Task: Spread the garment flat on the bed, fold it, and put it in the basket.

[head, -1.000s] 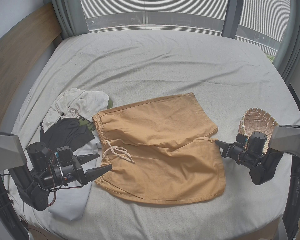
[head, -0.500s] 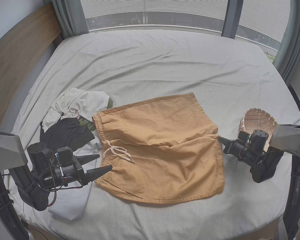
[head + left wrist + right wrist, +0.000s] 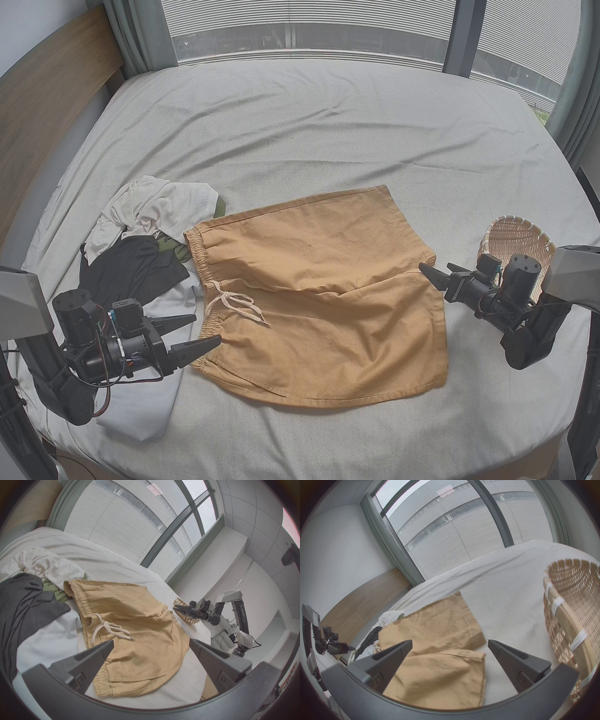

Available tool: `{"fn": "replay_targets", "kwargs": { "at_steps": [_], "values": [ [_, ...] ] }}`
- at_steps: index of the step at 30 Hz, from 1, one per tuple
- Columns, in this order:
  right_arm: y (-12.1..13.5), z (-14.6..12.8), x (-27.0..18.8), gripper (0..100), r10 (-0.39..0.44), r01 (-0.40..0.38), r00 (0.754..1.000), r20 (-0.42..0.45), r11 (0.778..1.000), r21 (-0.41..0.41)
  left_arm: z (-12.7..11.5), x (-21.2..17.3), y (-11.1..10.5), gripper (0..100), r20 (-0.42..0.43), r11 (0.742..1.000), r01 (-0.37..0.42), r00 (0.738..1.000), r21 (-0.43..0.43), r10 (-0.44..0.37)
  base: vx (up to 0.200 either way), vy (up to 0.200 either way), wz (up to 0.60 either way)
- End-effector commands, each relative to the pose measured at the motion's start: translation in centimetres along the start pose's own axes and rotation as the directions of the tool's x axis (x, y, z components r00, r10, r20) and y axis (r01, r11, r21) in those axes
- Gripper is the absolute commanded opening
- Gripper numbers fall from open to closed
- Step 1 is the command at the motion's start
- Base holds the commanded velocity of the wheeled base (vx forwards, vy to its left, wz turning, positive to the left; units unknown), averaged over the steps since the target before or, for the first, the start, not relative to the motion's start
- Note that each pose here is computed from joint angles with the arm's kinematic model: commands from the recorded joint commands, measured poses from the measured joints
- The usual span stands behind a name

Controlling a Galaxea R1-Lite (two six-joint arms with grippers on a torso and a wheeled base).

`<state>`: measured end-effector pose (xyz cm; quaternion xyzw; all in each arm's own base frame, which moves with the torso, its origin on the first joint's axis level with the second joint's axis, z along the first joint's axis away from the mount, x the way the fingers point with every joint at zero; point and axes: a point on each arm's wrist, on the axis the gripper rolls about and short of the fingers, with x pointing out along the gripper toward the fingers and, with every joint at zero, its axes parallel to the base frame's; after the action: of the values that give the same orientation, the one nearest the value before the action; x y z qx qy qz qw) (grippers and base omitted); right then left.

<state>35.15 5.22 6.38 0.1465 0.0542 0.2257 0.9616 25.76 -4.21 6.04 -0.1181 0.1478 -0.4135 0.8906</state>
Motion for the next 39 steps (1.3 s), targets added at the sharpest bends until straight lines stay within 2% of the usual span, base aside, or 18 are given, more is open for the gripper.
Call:
{"fn": "replay_targets", "kwargs": {
  "at_steps": [1, 5, 9, 21, 27, 39],
  "values": [
    [2.8, 3.0, -2.7, 100, 0.048, -0.046, 0.997, 0.055, 0.999, -0.023, -1.6, -2.0, -0.5, 100, -0.054, 0.996, -0.048, 0.998, -0.072, 0.044, 0.0, 0.0, 0.0],
    [3.3, 2.8, -4.3, 100, 0.043, -0.043, 0.999, 0.031, 0.999, 0.006, -2.3, -3.1, -0.5, 100, -0.075, 0.99, -0.085, 0.994, -0.109, 0.078, 0.0, 0.0, 0.0],
    [3.4, 1.6, -5.8, 100, 0.044, -0.042, 0.998, -0.034, 0.998, 0.036, -3.3, -3.9, -0.9, 100, -0.113, 0.982, -0.112, 0.989, -0.151, 0.095, 0.0, 0.0, 0.0],
    [3.5, 1.7, -5.2, 100, 0.058, -0.058, 0.998, -0.022, 0.998, 0.031, -6.1, -2.6, 0.5, 100, -0.223, 0.949, -0.237, 0.956, -0.208, 0.19, 0.0, 0.0, 0.0],
    [3.4, 1.8, -5.2, 100, 0.056, -0.055, 0.998, -0.02, 0.998, 0.031, -6.0, -1.8, 1.5, 100, -0.207, 0.944, -0.261, 0.953, -0.202, 0.219, 0.0, 0.0, 0.0],
    [3.3, 2.0, -5.3, 100, 0.051, -0.05, 0.999, -0.011, 0.998, 0.028, -6.4, 0.1, 3.6, 100, -0.191, 0.946, -0.259, 0.956, -0.192, 0.223, 0.0, 0.0, 0.0]
  ]
}}
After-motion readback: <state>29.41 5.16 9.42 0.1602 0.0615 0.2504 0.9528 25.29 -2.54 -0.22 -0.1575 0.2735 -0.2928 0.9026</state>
